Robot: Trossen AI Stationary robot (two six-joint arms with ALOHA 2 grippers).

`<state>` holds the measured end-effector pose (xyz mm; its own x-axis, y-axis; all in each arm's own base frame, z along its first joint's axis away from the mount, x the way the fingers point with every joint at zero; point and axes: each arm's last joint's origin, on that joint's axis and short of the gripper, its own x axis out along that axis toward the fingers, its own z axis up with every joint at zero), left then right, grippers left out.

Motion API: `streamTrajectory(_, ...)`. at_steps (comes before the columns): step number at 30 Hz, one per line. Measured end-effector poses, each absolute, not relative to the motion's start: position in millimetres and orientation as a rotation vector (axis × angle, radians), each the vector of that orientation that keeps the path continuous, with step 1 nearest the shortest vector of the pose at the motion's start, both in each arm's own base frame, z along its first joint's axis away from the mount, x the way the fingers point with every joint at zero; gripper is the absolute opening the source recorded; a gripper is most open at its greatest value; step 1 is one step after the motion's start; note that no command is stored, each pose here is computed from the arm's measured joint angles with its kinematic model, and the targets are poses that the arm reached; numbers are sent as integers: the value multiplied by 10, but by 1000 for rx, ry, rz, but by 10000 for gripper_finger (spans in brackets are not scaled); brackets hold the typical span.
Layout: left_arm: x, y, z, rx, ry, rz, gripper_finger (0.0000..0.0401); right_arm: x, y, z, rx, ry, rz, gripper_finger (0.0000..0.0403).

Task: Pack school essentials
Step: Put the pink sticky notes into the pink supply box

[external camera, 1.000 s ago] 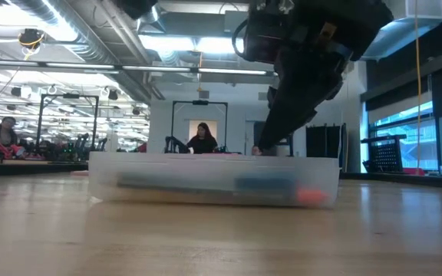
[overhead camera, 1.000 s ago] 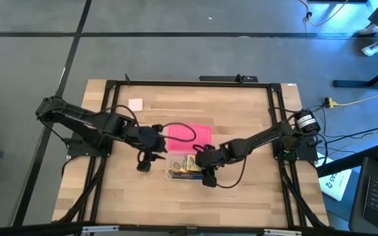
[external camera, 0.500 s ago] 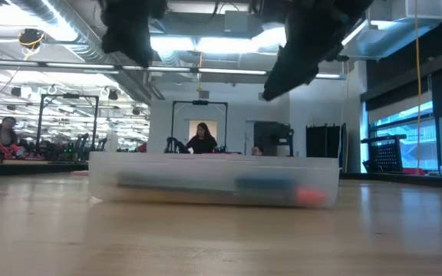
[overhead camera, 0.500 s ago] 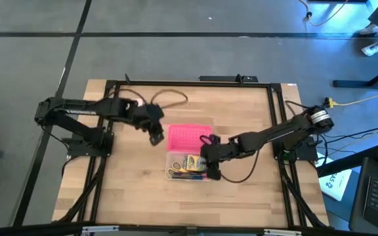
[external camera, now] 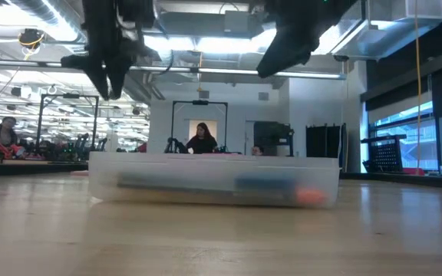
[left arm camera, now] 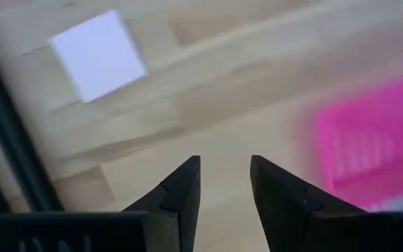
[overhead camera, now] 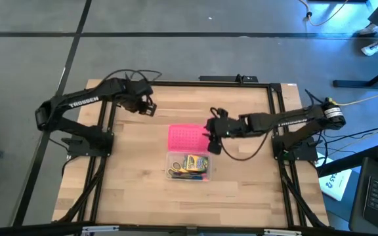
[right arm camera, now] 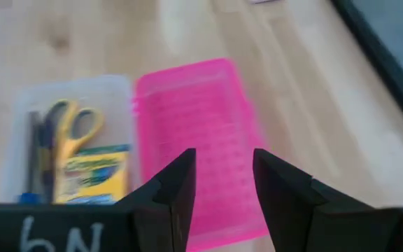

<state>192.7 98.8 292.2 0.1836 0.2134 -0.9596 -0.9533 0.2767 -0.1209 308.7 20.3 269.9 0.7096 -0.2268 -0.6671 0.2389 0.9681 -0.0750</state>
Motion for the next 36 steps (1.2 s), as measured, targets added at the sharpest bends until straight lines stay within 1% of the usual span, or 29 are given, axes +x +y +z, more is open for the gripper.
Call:
streamTrajectory(5,1758,1199,2758,-1017,1036,1148,119,3091,-78,2705,25,739,-336,144)
streamTrajectory(11,1668,1370,2585,-1029,996,1182,119,3079,-338,2713,-43,750,-376,144)
streamTrajectory(18,1623,1456,2429,-1026,963,1193,119,3061,-570,2731,-80,743,-421,144)
streamTrajectory(24,1596,1481,2392,-1004,955,1233,119,3040,-674,2731,-68,746,-453,144)
streamTrajectory(36,1593,1483,2392,-1001,950,1248,119,3039,-678,2731,-67,745,-454,144)
